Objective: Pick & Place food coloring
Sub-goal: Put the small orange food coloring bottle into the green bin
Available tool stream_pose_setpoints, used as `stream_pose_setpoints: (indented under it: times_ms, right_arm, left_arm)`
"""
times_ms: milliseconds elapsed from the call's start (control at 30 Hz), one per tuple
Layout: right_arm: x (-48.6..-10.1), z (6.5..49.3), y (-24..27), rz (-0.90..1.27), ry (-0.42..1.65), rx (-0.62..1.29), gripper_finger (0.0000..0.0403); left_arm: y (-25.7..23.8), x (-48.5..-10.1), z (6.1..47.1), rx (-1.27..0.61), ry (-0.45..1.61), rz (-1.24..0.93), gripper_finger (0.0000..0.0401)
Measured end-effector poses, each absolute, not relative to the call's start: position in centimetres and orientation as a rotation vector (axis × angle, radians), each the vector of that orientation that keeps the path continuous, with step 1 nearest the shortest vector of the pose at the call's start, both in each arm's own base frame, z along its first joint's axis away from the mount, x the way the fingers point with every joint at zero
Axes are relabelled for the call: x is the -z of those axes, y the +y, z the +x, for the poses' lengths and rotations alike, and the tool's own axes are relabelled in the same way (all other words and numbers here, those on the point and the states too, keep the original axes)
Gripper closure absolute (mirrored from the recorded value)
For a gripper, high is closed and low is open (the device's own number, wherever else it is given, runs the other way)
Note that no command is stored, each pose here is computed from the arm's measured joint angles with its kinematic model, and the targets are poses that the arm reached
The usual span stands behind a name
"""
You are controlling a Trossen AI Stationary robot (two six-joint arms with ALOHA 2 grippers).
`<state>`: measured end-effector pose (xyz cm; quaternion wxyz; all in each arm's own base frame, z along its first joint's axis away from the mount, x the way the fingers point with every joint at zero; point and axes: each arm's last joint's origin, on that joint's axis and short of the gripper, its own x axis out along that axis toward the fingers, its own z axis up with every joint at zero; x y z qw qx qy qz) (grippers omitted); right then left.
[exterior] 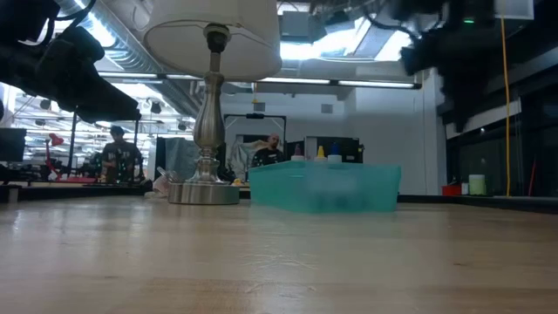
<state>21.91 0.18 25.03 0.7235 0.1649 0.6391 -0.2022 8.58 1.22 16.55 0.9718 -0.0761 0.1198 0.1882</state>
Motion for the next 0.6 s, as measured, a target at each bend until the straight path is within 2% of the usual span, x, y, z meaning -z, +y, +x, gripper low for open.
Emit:
stream_pose_setpoints:
  times_ms: [333, 600]
  right_arm:
    - [-22.3, 17.3, 3.4, 0.441, 1.533, 0.363, 0.0128]
    - [-22.5, 15.8, 5.7, 0.34, 1.526, 0.216, 0.0128]
  left_arm:
    - [1.2, -16.6, 8.6, -0.38, 0.242, -0.154, 0.0133]
    - [1.2, -16.6, 8.6, -0.38, 0.242, -0.154, 0.0135]
